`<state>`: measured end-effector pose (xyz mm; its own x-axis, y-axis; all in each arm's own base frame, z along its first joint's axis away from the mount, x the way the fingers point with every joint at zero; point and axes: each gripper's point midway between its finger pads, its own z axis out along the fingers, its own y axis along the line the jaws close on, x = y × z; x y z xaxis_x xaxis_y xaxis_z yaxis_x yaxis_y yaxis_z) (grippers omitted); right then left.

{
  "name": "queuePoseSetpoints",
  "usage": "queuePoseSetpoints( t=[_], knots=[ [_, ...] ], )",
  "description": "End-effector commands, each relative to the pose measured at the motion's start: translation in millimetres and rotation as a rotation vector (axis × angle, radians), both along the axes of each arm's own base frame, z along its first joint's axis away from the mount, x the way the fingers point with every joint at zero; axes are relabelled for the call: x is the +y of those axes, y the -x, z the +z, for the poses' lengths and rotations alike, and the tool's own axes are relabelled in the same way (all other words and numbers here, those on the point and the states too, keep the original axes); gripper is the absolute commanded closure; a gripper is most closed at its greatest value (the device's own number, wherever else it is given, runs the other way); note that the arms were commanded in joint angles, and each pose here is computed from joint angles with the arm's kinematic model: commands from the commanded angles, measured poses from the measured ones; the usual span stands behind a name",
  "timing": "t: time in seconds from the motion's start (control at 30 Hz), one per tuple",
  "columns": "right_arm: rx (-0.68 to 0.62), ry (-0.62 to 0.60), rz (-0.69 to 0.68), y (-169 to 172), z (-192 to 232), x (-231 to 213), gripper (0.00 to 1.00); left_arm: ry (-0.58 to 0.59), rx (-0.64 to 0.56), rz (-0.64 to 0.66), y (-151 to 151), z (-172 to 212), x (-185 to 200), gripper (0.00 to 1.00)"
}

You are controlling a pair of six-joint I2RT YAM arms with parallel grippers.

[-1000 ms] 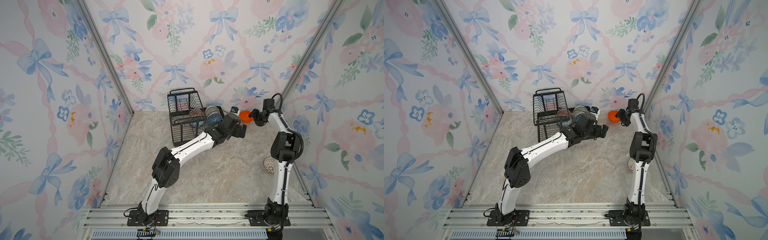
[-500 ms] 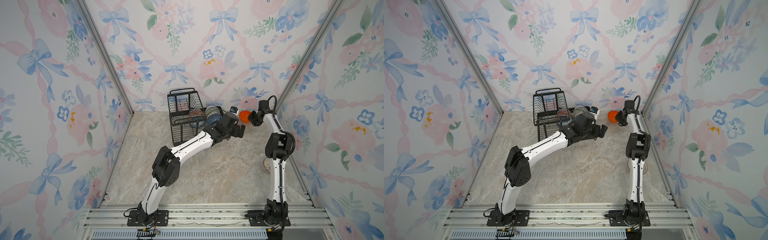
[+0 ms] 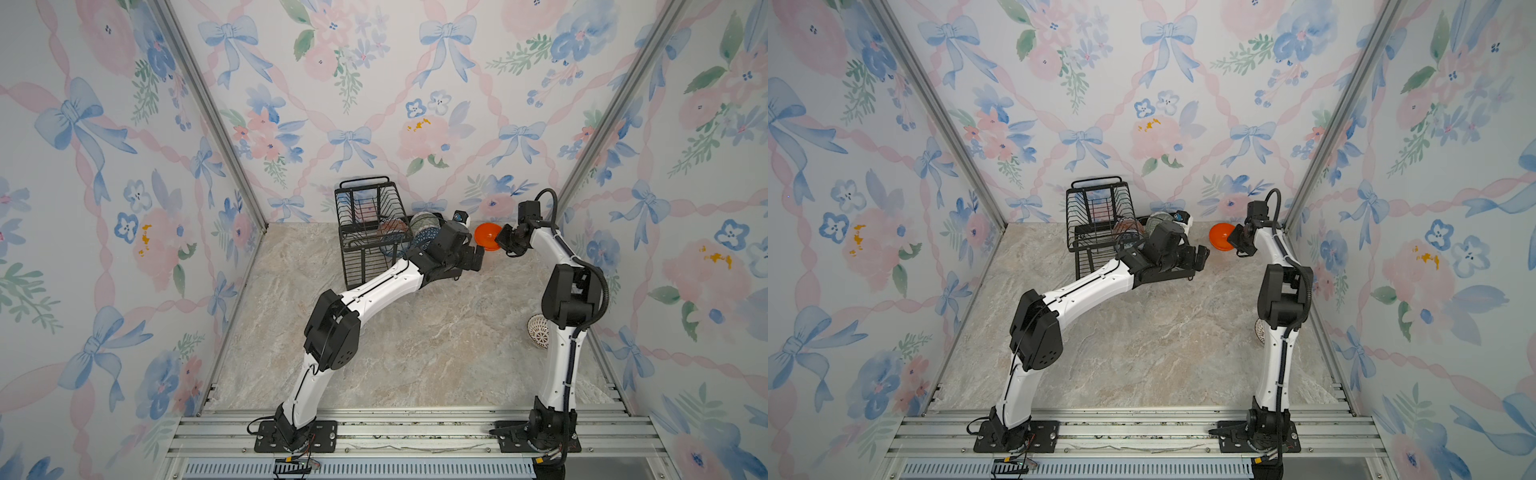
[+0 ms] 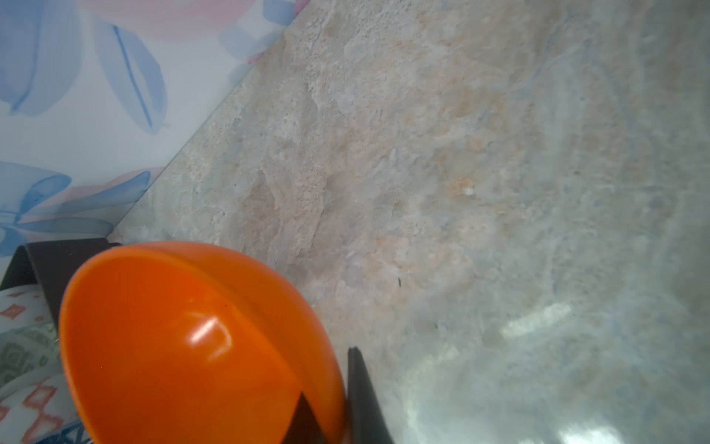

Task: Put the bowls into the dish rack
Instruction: 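Reach the right gripper to the orange bowl and grip its rim, then lift the orange bowl off the table with the right gripper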

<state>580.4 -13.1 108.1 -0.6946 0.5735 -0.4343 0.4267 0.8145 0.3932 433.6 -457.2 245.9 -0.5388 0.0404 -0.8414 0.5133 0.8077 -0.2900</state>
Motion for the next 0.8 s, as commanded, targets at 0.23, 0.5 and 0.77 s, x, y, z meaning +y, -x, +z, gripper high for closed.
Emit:
queuePoseSetpoints(
  t=[0.23,0.5,0.77],
  knots=[
    [-0.258,0.017,0.099,91,116,41,1.00,0.156,0.101,0.142,-6,18,9,0.06],
    [-0.323,0.067,0.172,160,145,71,1.00,0.279,0.213,0.204,7,21,9,0.13],
    [-0.365,0.070,0.191,185,164,80,1.00,0.305,0.275,0.197,27,14,-1,0.49]
  ],
)
